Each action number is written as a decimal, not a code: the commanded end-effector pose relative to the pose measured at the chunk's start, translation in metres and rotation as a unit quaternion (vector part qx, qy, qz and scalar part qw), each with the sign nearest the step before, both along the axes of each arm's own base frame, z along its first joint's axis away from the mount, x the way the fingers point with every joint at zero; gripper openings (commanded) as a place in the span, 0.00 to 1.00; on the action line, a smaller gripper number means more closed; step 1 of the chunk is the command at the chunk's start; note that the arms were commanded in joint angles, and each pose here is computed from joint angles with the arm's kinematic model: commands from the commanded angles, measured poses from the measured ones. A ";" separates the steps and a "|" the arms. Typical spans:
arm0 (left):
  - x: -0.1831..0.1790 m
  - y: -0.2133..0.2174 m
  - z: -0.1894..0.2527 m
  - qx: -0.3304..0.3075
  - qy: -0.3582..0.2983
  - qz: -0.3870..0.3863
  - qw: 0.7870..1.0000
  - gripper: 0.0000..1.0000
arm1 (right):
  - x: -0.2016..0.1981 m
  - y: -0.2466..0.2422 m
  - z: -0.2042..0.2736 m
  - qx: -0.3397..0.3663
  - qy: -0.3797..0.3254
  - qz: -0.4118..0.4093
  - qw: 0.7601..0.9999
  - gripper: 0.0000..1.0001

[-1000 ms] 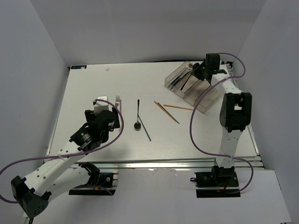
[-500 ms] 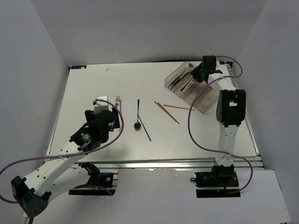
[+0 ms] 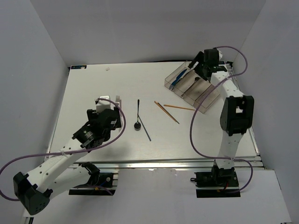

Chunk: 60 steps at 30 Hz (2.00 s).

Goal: Sort the eating utensils into containers

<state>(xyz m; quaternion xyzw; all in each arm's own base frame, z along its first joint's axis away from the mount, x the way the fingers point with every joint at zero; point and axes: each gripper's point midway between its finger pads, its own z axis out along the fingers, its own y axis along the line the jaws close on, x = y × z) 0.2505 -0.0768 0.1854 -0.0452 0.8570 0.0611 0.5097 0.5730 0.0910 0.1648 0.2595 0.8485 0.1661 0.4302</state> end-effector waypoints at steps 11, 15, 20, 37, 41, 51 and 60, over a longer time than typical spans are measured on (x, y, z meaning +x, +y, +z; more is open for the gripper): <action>0.084 -0.115 -0.043 -0.042 0.129 -0.053 0.989 0.98 | -0.226 0.061 0.002 -0.065 0.019 0.219 0.973 0.89; 0.103 -0.133 -0.069 -0.040 0.166 -0.056 0.984 0.86 | -0.268 0.067 -0.006 -0.071 0.026 0.248 0.966 0.89; 0.109 -0.138 -0.098 -0.065 0.191 -0.068 0.977 0.62 | -0.307 0.063 -0.022 -0.051 0.020 0.262 0.963 0.89; 0.113 -0.134 -0.156 -0.065 0.233 -0.075 0.967 0.40 | -0.327 0.068 -0.045 -0.034 0.037 0.289 0.956 0.89; 0.111 -0.131 -0.157 -0.067 0.232 -0.074 0.968 0.41 | -0.326 0.068 -0.041 -0.035 0.032 0.289 0.956 0.89; 0.101 -0.127 -0.182 -0.060 0.260 -0.074 0.961 0.31 | -0.325 0.070 -0.038 -0.034 0.027 0.290 0.956 0.89; 0.086 -0.121 -0.195 -0.053 0.290 -0.069 0.953 0.00 | -0.326 0.070 -0.032 -0.032 0.019 0.293 0.955 0.89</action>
